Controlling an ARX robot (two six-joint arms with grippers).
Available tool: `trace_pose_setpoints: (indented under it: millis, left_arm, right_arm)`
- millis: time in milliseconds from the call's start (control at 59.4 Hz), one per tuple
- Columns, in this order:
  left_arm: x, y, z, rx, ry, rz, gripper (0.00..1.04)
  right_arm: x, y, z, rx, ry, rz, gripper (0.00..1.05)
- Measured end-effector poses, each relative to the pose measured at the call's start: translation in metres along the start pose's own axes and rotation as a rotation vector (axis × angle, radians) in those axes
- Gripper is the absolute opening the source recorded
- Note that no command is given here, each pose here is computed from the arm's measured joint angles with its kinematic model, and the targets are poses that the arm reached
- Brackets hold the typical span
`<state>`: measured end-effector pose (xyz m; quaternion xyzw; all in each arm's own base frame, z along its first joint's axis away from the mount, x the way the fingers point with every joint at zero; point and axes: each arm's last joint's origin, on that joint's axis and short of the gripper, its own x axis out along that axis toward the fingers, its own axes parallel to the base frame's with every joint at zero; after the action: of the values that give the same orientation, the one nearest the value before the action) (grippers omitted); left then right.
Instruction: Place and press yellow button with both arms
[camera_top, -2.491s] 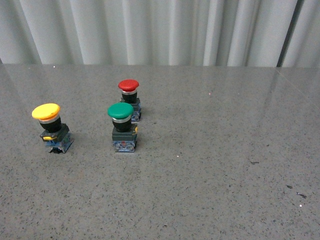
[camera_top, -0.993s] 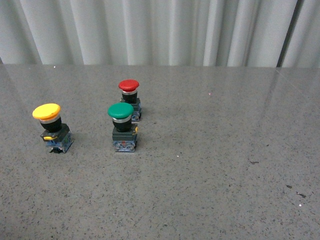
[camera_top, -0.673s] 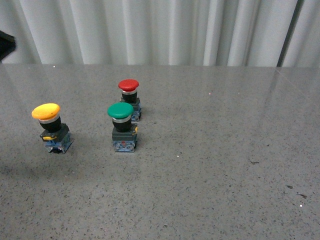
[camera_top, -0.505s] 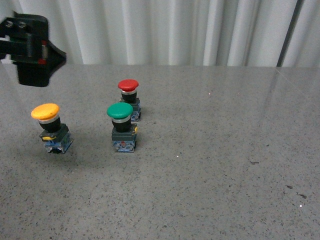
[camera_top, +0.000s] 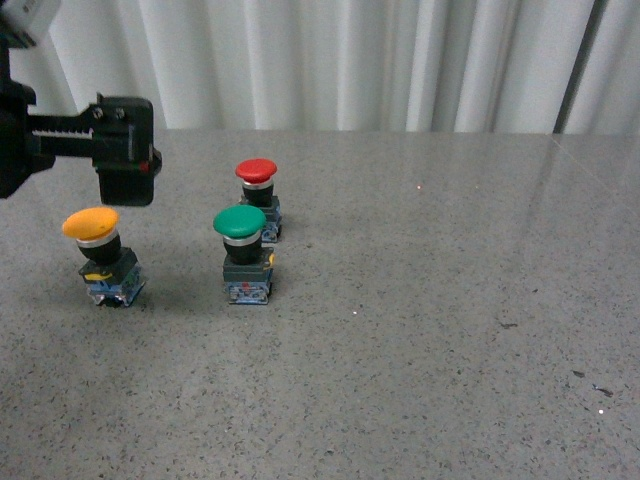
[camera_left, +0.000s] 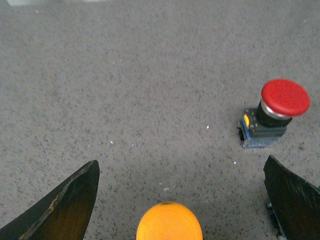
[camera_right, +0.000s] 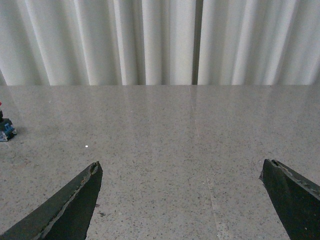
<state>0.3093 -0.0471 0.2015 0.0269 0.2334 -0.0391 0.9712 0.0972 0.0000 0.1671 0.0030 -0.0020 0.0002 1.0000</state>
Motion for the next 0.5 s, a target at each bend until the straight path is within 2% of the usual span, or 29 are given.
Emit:
trace_pose_setpoints:
  millis: [118,404,454,505]
  left_arm:
    - [0.007,0.002,-0.013,-0.003,0.042,0.001,0.98]
    - [0.012,0.004,-0.022,-0.008,0.063,0.010,0.98]
    - [0.014,0.004,-0.024,-0.007,0.065,0.010,0.95]
    - [0.015,0.004,-0.026,-0.007,0.073,0.010,0.88]
  right_arm:
    - [0.000,0.000,0.000,0.000,0.000,0.000,0.98]
    - [0.000,0.000,0.000,0.000,0.000,0.000,0.98]
    - [0.000,0.000,0.000,0.000,0.000,0.000,0.98]
    - [0.000,0.000,0.000,0.000,0.000,0.000,0.98]
